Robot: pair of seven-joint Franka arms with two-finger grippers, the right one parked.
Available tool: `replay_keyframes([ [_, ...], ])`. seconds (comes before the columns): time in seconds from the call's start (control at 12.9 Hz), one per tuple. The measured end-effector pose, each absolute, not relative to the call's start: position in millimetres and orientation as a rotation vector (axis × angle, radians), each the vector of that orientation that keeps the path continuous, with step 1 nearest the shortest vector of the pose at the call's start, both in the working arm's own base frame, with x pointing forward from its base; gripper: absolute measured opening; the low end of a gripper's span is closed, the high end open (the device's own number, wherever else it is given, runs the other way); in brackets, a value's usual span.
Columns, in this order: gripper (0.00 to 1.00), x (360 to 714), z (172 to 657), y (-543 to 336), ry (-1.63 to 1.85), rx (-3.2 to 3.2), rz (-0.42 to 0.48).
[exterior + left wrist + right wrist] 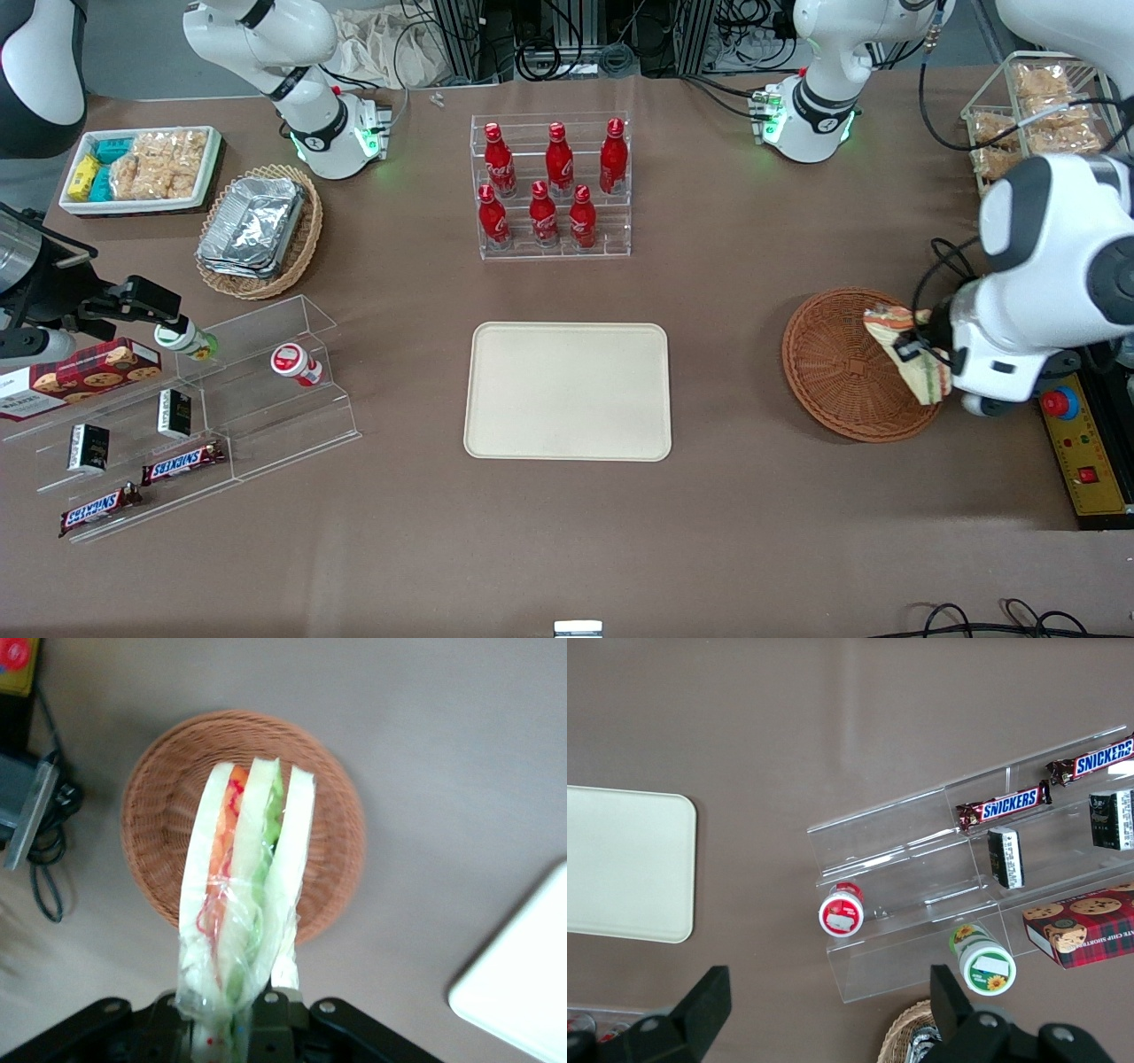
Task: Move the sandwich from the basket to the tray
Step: 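Carry the sandwich with the left gripper over the beige tray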
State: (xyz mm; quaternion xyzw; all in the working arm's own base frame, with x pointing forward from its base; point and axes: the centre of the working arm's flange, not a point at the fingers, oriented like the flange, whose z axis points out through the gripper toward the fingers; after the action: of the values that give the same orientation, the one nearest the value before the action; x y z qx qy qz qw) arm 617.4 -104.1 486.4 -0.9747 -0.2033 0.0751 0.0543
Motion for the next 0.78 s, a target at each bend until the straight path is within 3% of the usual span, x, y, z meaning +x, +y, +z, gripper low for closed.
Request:
replay_keyframes([
  [0.16, 0.17, 605, 499, -176, -0.439, -2.997, 0.205],
  [0.39, 0.17, 583, 471, -281, -0.177, -3.015, 0.241],
  [0.78, 0.17, 589, 340, -395, -0.002, -3.129, 0.261],
])
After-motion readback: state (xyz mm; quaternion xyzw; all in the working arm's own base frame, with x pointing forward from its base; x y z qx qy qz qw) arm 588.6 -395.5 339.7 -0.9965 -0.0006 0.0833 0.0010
